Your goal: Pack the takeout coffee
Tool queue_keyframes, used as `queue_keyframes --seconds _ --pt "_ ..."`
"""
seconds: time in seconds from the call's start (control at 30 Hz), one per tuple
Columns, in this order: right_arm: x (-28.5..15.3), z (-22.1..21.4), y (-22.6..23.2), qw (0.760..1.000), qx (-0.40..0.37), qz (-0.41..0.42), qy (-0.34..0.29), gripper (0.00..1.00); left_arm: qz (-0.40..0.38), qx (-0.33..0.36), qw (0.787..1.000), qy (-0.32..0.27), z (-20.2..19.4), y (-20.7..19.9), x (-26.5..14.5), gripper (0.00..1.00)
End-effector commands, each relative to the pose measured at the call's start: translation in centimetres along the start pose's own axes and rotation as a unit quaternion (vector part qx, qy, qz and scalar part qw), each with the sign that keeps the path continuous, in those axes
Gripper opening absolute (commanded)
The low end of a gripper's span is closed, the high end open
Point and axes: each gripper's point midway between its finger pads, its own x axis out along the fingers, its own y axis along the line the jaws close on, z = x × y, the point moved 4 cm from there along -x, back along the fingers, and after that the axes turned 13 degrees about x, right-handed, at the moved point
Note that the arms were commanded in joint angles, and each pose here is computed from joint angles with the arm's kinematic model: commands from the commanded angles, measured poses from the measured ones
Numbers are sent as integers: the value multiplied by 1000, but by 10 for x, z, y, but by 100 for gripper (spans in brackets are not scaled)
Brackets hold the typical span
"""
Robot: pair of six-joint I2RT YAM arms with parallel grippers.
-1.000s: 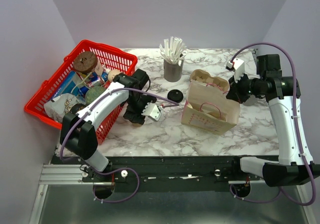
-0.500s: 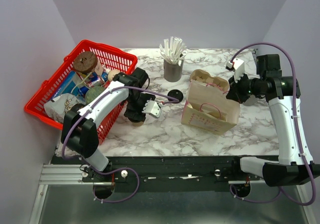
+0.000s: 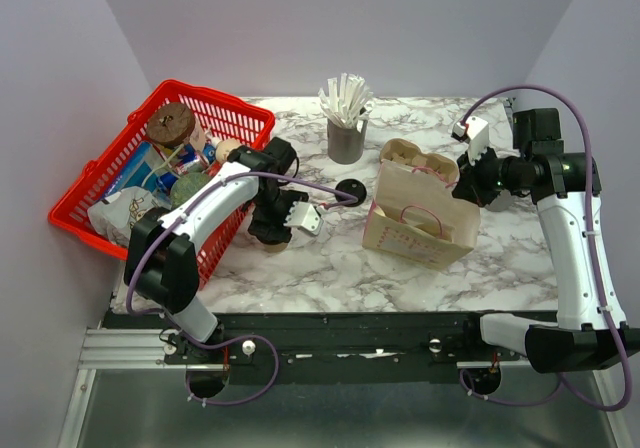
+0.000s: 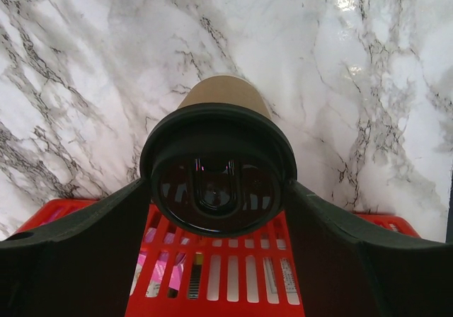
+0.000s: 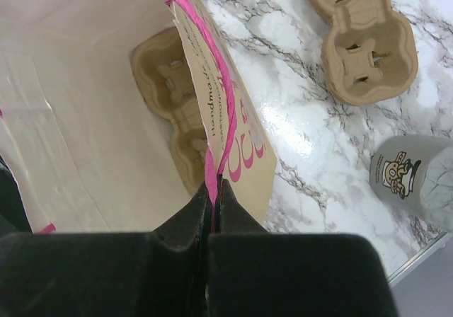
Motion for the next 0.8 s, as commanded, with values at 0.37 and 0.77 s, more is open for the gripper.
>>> queue_keyframes --seconds 0.37,0.77 --pt "3 3 -1 1000 8 6 -1 4 -11 -29 999 14 -10 -10 14 70" --pt "3 5 -2 1000 10 7 -3 4 5 -45 999 25 -15 -17 24 76"
